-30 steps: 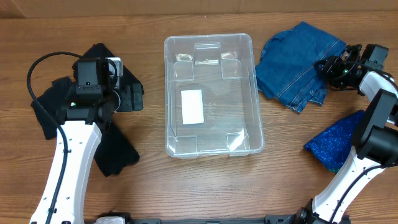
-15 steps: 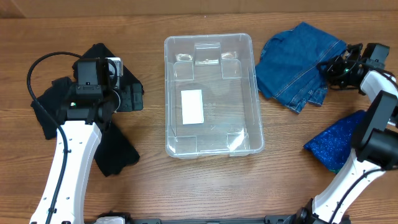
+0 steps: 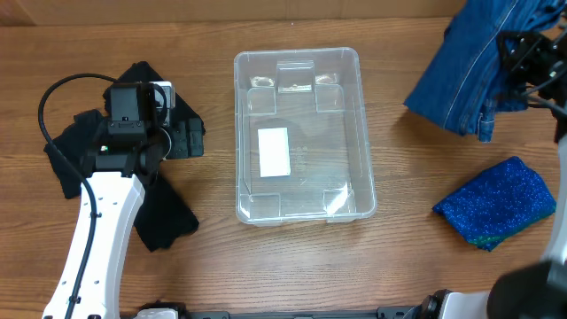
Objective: Pack container
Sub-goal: 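Carry jeans over the clear bin and lower them inside, release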
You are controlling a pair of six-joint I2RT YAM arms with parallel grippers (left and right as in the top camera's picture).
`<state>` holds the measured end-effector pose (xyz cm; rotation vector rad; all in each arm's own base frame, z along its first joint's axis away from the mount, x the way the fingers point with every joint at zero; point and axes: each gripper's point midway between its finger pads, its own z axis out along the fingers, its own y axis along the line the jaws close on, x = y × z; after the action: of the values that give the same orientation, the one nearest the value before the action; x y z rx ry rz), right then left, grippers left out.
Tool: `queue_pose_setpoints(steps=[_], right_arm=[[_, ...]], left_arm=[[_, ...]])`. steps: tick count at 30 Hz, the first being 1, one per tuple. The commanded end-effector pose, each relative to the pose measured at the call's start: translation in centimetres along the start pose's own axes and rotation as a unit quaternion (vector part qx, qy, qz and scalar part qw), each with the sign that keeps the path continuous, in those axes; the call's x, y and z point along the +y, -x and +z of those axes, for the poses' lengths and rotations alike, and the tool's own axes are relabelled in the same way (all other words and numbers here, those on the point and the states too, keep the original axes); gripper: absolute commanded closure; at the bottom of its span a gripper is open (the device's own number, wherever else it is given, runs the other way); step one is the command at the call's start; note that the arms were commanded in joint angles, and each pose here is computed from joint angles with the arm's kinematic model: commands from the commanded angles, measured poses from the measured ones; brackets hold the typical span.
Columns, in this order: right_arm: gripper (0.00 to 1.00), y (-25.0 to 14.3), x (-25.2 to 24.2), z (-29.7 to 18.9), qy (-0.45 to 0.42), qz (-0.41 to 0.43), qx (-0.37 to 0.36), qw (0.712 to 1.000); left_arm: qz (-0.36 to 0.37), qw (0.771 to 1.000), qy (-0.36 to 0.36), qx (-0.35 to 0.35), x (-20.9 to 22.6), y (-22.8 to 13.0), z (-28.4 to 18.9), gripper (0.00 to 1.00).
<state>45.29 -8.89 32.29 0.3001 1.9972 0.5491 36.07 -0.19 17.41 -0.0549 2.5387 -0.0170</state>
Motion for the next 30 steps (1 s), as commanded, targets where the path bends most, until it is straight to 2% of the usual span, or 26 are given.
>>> queue_pose_setpoints(steps=[1, 8, 14, 19, 24, 30], right_arm=[[0.91, 0.5, 10.7, -4.3, 0.153, -0.068, -0.008, 0.986], [0.91, -3.9, 21.2, -7.5, 0.267, -0.153, 0.025, 0.951], [0.91, -8.9, 26.7, -7.2, 0.343, -0.156, 0.096, 0.922], [0.93, -11.6, 26.1, -2.0, 0.284, -0.059, 0.164, 0.943], [0.93, -15.6, 25.5, 2.9, 0.289, -0.020, 0.237, 0.927], [0.93, -20.2, 26.9, 6.7, 0.318, -0.020, 0.287, 0.903]], left_arm=[[0.003, 1.000, 0.001, -0.019, -0.2, 1.4, -0.5, 0.00], [0.003, 1.000, 0.001, -0.022, -0.2, 1.5, -0.5, 0.00], [0.003, 1.000, 0.001, -0.022, -0.2, 1.5, -0.5, 0.00], [0.003, 1.000, 0.001, -0.023, -0.2, 1.6, -0.5, 0.00], [0.003, 1.000, 0.001, -0.024, -0.2, 1.6, -0.5, 0.00], [0.003, 1.000, 0.001, -0.024, -0.2, 1.6, -0.5, 0.00]])
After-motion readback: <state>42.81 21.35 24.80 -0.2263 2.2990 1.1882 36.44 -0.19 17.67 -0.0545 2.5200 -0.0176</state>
